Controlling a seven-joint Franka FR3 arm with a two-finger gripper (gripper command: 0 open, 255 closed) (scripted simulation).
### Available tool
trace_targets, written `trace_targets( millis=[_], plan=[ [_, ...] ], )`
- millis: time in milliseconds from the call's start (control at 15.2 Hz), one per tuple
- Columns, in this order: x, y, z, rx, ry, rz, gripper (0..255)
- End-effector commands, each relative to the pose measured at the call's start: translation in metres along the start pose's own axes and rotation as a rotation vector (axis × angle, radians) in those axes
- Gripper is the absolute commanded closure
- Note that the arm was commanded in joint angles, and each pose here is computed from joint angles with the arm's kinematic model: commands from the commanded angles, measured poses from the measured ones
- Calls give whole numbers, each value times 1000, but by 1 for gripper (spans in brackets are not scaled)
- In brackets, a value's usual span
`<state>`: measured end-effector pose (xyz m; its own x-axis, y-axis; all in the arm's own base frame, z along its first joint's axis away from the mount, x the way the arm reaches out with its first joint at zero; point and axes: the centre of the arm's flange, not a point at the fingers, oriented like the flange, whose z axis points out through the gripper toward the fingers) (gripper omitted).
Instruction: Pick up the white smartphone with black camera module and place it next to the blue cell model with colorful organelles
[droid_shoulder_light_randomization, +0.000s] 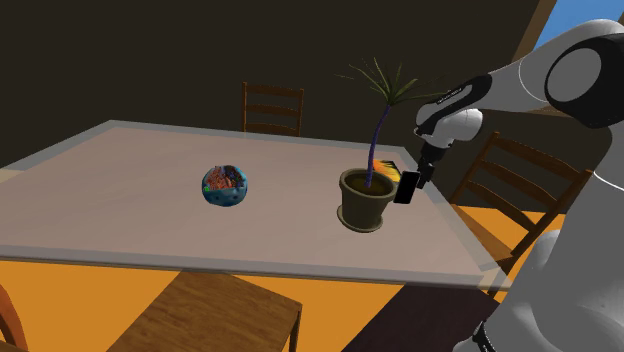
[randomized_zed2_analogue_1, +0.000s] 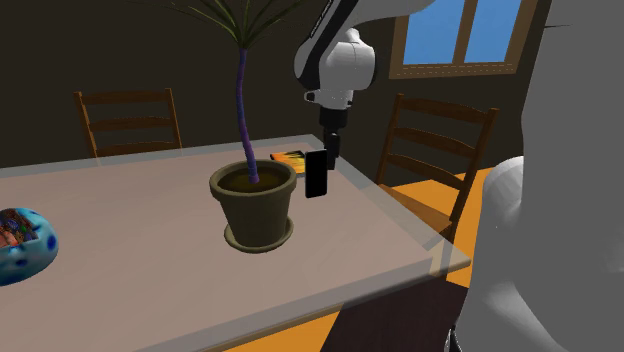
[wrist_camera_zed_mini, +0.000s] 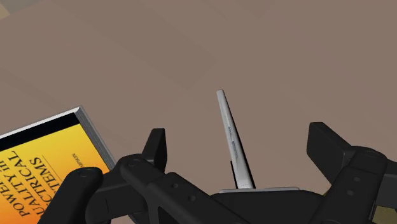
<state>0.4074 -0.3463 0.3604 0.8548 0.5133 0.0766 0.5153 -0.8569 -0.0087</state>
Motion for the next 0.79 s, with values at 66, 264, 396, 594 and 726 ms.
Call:
trace_targets(
  millis=[66, 264, 396, 594, 726],
  plan=[
    [0, 0, 0, 0, 0, 0, 255],
    [0, 0, 0, 0, 0, 0, 255],
    [0, 0, 0, 0, 0, 0, 255],
    [0, 0, 0, 0, 0, 0, 255],
    [0, 0, -5, 0, 0, 0, 255]
  ],
)
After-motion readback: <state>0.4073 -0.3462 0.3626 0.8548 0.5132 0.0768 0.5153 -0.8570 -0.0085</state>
